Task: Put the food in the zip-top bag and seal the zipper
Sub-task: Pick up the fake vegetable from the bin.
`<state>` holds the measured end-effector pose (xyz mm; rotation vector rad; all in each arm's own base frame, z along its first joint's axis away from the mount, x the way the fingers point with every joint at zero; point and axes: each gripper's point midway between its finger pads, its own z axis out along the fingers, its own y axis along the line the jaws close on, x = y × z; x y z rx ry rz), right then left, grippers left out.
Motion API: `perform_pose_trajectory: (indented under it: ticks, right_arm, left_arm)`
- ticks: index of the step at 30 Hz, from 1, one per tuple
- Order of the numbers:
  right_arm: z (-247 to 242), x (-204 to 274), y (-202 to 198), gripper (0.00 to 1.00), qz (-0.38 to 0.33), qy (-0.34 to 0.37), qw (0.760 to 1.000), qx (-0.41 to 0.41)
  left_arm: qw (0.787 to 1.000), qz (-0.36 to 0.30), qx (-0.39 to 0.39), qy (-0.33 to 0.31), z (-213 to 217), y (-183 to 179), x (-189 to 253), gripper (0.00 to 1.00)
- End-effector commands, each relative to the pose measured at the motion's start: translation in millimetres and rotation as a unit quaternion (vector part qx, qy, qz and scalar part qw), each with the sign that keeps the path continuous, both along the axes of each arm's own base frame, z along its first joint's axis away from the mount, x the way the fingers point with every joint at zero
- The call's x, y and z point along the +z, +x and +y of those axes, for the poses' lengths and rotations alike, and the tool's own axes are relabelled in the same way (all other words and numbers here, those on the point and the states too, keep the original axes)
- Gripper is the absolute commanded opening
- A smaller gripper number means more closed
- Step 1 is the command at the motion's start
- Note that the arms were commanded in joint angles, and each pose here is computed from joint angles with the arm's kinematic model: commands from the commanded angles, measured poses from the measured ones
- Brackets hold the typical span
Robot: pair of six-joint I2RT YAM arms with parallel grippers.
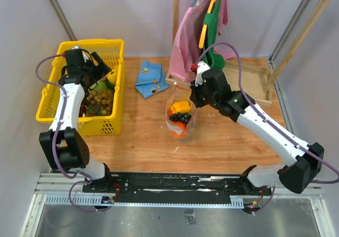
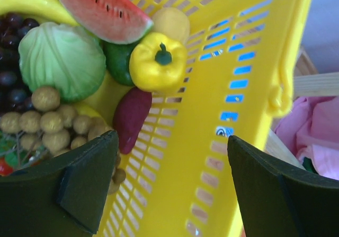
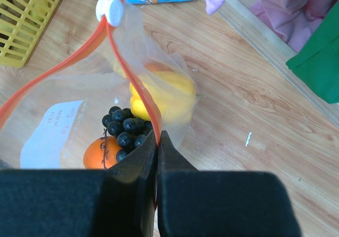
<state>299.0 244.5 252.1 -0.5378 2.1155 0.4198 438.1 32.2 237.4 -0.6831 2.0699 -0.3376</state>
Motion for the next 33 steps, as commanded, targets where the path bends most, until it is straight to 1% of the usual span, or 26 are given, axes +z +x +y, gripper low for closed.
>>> perform_pose_trajectory:
  ticks: [1,7,12,15,18,23,24,26,27,28,31,33]
  right_arm:
    - [4.1,9.8,7.7,0.01,-0.008,0.019,1.000,-0.002]
    - [6.9,6.6,9.5,0.01,-0.004,0.017,1.000,0.001]
    - [12.0,4.0,10.7,0.01,0.002,0.019,1.000,0.008]
    - [14.2,3.6,12.3,0.01,0.004,0.020,1.000,0.009]
    - [16.2,4.0,13.7,0.01,0.003,0.020,1.000,0.012]
    - [17.5,3.9,15.6,0.01,0.002,0.017,1.000,0.014]
    - [17.3,4.3,16.6,0.01,0.001,0.016,1.000,0.013]
    - [17.9,5.3,17.1,0.01,0.000,0.017,1.000,0.013]
    - [17.9,5.6,17.2,0.01,-0.001,0.017,1.000,0.013]
    - [17.4,6.0,17.8,0.01,-0.002,0.016,1.000,0.012]
    - [16.6,7.1,18.6,0.01,-0.004,0.015,1.000,0.010]
    - [16.7,8.3,19.1,0.01,-0.005,0.014,1.000,0.010]
  left_arm:
    - [0.999,-0.039,-0.020,0.017,5.9,38.1,4.3,0.87]
    - [0.999,-0.022,-0.046,0.011,4.3,69.2,-30.7,0.88]
    - [0.998,0.003,-0.067,0.004,2.7,87.0,-65.0,0.91]
    - [0.996,0.015,-0.089,-0.012,-5.3,93.4,-83.1,0.91]
    - [0.993,0.014,-0.114,-0.030,-17.1,97.1,-92.1,0.91]
    - [0.989,0.022,-0.146,-0.025,-35.6,100.5,-106.2,0.90]
    - [0.989,0.026,-0.146,-0.024,-35.7,101.4,-110.6,0.89]
    - [0.989,0.032,-0.146,-0.020,-34.9,102.7,-116.4,0.82]
    - [0.988,0.035,-0.147,-0.018,-33.8,102.8,-118.6,0.75]
    - [0.988,0.036,-0.147,-0.015,-32.9,103.1,-118.4,0.70]
    - [0.989,0.031,-0.148,-0.004,-30.9,103.6,-106.7,0.56]
    - [0.989,0.025,-0.145,0.008,-27.7,101.7,-94.5,0.51]
